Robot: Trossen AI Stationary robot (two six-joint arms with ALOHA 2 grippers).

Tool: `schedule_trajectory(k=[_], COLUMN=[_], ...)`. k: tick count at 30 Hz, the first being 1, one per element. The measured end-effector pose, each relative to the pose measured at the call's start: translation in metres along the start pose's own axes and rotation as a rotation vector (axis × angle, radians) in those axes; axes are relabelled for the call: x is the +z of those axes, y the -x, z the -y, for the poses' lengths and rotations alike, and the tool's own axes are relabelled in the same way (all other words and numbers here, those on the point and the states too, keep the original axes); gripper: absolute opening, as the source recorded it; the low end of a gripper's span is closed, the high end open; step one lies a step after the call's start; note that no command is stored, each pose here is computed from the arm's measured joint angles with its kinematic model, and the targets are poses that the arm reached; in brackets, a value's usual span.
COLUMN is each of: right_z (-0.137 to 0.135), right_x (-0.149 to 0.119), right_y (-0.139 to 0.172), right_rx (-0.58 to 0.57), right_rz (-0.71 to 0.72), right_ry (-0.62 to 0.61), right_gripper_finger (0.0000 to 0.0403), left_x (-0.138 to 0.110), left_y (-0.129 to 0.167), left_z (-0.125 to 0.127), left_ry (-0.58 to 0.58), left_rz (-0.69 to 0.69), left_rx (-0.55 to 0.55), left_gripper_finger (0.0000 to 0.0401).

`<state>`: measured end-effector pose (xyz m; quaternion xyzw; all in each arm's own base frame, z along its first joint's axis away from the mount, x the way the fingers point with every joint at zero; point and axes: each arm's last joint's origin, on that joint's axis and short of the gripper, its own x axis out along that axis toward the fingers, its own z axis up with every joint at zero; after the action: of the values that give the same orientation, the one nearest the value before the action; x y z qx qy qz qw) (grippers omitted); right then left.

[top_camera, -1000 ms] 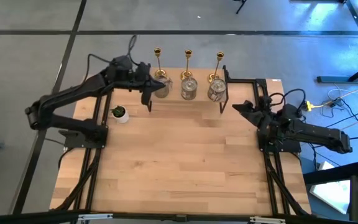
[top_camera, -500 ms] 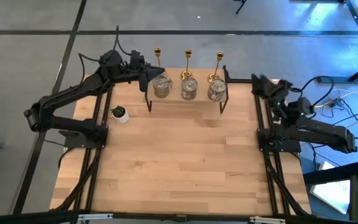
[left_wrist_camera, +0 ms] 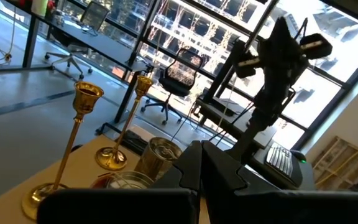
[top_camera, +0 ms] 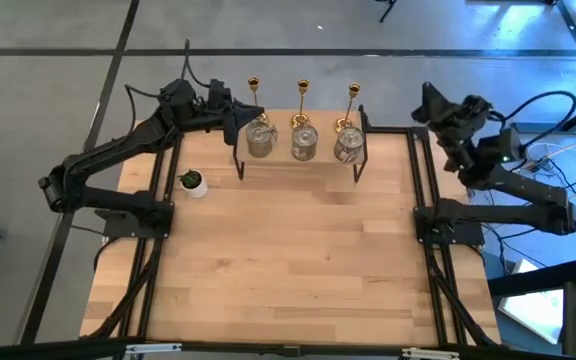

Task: Pick & Place candle stick holders
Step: Return to Home Position

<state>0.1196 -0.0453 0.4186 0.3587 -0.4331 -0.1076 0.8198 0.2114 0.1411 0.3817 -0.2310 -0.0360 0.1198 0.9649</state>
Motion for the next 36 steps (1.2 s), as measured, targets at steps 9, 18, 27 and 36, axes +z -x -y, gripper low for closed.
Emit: schedule_trajectory(k=[9, 18, 27, 36], right_z=[-0.013, -0.017, -0.037, -0.02], right_x=[-0.018, -0.07, -0.083, -0.031], right_y=[-0.039, -0.019, 0.031, 0.093], right_rx=[0.209, 0.352, 0.38, 0.458], right_rz=[-0.363, -0.962, -1.191, -1.067], right_ry=[0.203, 0.247, 0.351, 0.343], right_gripper_finger=[0.0006, 0.0005, 0.0005, 0.0001], left_x=[0.0, -0.006, -0.009, -0.022], left_y=[0.0, 0.0, -0.001, -0.014], left_z=[0.0, -0.003, -0.012, -0.005], left_ry=[0.008, 0.024, 0.069, 0.15], left_rz=[-0.003, -0.053, -0.01, 0.024], left_rx=[-0.004, 0.034, 0.243, 0.364], left_gripper_finger=[0.0002, 0.0002, 0.0002, 0.0002])
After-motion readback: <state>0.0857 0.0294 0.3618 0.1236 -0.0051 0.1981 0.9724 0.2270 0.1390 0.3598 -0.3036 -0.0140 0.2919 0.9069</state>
